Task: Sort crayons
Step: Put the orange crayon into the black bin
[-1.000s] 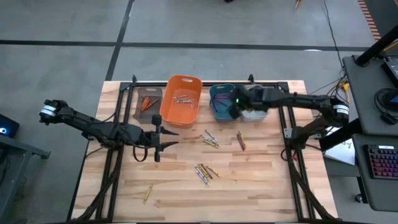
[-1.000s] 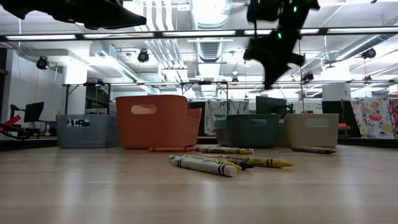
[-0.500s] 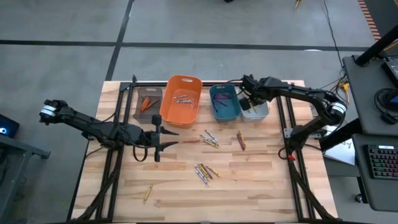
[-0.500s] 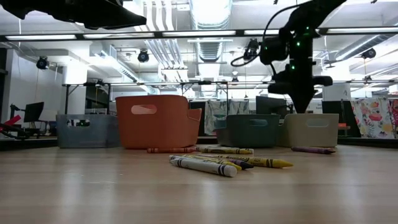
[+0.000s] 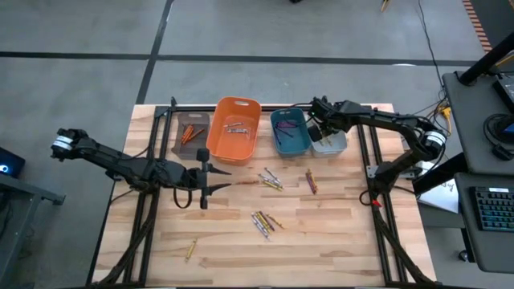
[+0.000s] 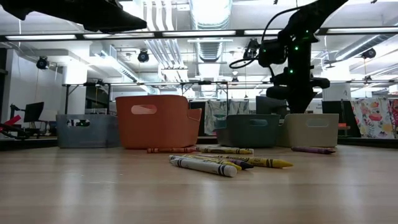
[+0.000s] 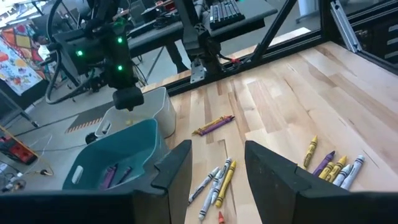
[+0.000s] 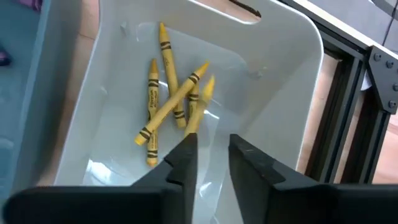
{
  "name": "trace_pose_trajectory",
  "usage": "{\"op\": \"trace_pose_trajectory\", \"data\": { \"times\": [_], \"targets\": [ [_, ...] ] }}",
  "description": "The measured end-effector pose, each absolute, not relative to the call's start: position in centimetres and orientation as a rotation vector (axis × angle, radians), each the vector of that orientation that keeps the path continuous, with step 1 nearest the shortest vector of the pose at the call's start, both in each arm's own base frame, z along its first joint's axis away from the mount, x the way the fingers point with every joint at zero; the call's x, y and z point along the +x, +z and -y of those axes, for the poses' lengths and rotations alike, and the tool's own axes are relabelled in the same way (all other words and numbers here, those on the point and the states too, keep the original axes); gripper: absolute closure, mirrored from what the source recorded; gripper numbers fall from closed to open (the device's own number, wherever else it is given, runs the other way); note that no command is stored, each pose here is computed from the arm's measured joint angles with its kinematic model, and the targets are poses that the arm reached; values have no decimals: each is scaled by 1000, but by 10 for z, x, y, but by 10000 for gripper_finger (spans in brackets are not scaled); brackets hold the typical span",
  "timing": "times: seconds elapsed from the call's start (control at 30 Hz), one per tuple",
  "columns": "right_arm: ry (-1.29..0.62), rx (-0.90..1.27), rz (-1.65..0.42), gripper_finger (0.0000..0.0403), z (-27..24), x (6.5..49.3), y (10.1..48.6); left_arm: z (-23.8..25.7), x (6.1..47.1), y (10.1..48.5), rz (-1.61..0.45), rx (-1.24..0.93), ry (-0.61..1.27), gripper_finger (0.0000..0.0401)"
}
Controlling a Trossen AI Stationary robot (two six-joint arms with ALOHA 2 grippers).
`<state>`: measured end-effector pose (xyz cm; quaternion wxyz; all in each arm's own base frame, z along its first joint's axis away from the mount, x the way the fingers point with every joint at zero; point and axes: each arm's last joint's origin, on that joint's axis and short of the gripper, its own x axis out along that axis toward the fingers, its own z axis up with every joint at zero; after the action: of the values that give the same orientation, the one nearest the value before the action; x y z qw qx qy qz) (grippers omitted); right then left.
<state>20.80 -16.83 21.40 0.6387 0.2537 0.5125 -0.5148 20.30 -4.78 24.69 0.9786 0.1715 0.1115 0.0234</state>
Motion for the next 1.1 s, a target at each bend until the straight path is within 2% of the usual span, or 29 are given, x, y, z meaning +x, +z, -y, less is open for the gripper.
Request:
{"op": "trace_pose_trajectory", "data": {
  "times": [0.2, 0.43, 0.9, 1.1],
  "targets": [
    [-1165, 568, -1152, 266, 167, 207, 218, 48, 205, 244, -237, 304, 51, 270],
    [-1128, 540, -1068, 243, 156, 211, 239, 51, 213, 231, -300, 252, 54, 270],
    [-875, 382, -792, 255, 103, 241, 277, 56, 233, 196, -435, 160, 95, 270],
    [-846, 272, -693, 262, 85, 256, 284, 58, 248, 180, -426, 112, 140, 270]
  ]
}}
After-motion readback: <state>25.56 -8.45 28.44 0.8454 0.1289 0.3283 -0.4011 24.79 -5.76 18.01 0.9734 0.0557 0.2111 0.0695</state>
